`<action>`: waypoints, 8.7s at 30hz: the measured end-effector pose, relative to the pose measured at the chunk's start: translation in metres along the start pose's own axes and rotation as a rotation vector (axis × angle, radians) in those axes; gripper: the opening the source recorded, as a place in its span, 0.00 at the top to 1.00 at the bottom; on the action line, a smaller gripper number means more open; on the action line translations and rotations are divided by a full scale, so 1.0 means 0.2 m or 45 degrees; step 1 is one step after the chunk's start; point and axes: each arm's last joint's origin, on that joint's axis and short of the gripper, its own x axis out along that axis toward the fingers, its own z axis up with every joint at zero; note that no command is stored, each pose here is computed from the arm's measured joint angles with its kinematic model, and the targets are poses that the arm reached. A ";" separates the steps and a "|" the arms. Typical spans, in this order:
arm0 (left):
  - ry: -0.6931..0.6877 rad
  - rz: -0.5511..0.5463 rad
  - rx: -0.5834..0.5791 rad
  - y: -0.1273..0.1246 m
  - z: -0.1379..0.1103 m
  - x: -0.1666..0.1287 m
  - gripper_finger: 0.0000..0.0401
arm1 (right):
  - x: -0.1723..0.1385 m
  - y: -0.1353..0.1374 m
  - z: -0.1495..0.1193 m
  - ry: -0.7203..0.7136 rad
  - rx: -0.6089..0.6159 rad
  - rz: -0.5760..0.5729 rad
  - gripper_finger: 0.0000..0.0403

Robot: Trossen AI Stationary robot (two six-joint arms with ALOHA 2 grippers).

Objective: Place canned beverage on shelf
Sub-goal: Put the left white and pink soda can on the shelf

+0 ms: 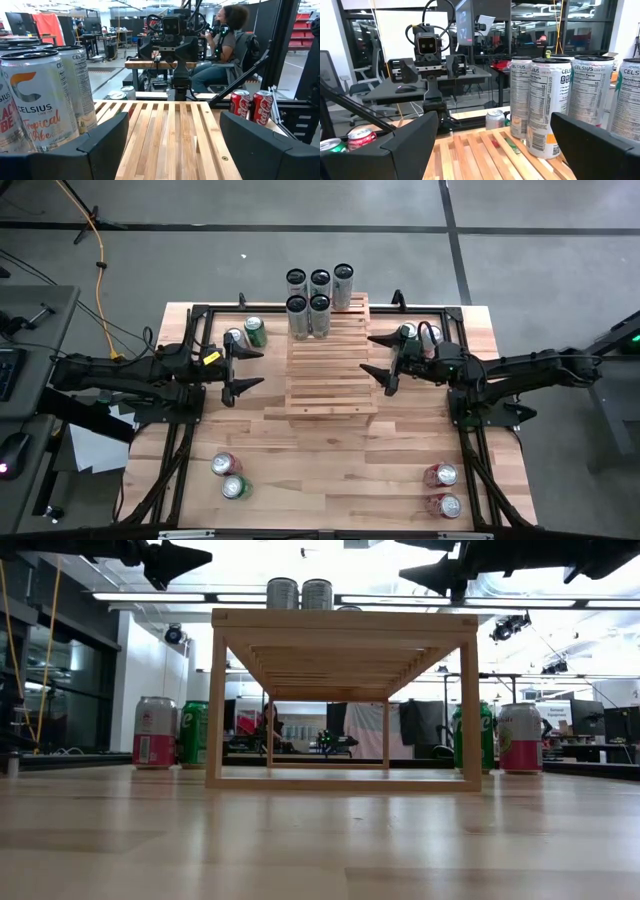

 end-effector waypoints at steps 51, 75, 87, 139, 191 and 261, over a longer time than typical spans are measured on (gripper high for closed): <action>0.486 1.092 -0.067 0.22 -0.17 0.04 0.24 | 0.00 0.00 0.00 -0.001 -0.007 -0.002 0.07; 0.842 1.375 -0.285 0.48 -0.32 0.03 0.24 | 0.00 0.00 0.00 0.000 0.002 -0.001 0.07; 0.912 1.336 -0.290 0.47 -0.34 0.02 0.24 | 0.00 0.00 0.00 0.000 0.002 -0.001 0.07; 0.924 1.611 -0.231 0.48 -0.35 -0.03 0.24 | 0.00 0.00 0.00 0.009 0.000 -0.001 0.07; 0.868 1.549 -0.345 0.53 -0.43 -0.04 0.01 | 0.00 0.00 -0.01 0.019 0.000 -0.001 0.07; 0.135 -0.846 -0.229 0.01 0.18 -0.30 0.29 | 0.00 0.00 0.00 0.009 0.004 -0.001 0.07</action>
